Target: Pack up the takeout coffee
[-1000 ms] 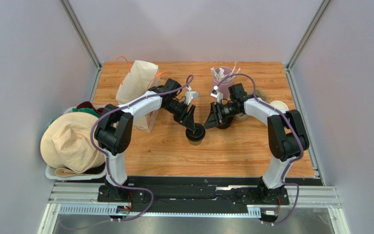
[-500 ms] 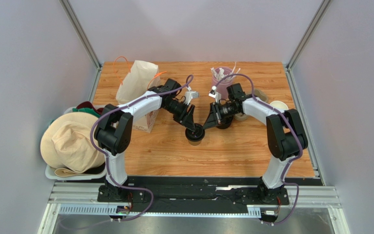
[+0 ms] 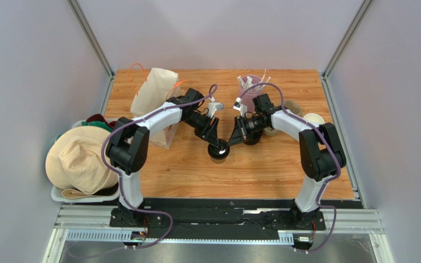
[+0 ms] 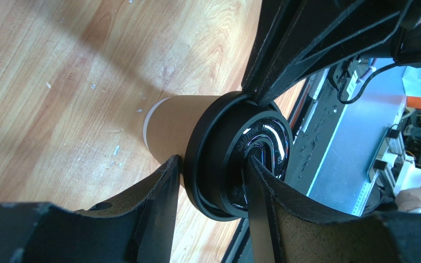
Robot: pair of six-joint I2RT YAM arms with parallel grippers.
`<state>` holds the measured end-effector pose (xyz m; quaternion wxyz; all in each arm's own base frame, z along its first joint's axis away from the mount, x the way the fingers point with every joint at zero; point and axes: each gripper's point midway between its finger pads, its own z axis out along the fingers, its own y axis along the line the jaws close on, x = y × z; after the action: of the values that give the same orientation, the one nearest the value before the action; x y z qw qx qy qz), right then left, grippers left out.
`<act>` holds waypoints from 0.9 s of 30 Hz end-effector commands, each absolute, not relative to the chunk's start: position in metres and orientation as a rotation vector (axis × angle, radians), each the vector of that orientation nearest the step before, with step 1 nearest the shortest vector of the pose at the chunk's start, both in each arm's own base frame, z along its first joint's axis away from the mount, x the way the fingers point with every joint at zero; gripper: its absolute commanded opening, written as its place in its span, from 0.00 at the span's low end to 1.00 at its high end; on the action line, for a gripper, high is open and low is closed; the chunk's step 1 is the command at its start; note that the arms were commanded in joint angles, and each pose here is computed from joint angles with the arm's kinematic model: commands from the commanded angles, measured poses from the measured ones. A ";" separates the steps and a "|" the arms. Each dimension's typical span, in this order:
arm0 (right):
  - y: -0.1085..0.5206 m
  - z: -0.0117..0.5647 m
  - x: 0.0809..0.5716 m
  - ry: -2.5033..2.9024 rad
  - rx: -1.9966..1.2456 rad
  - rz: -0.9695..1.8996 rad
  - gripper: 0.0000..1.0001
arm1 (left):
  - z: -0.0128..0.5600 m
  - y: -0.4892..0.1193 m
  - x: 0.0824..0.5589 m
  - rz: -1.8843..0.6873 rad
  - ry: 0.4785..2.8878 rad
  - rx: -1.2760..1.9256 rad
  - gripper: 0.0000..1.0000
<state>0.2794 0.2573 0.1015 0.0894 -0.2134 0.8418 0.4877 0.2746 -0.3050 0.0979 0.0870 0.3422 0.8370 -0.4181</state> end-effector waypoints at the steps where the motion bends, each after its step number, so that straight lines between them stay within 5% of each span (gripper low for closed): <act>1: 0.255 0.068 0.284 2.563 -0.724 1.137 0.07 | 0.050 -0.283 0.285 -0.988 2.615 1.040 0.53; 10: 0.256 0.093 0.296 2.443 -0.807 0.992 0.17 | 0.047 -0.282 0.286 -0.972 2.629 1.045 0.52; 18: 0.252 0.162 0.294 2.181 -0.962 0.957 0.53 | 0.046 -0.280 0.283 -1.001 2.641 1.085 0.50; 27: 0.224 0.172 0.271 1.832 -1.485 0.440 0.56 | 0.051 -0.279 0.290 -1.015 2.613 1.056 0.51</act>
<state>0.2838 0.2362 0.1740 0.3242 -0.4252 0.7914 0.2962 0.2778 -0.3023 0.0984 0.0745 0.3368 0.8433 -0.4121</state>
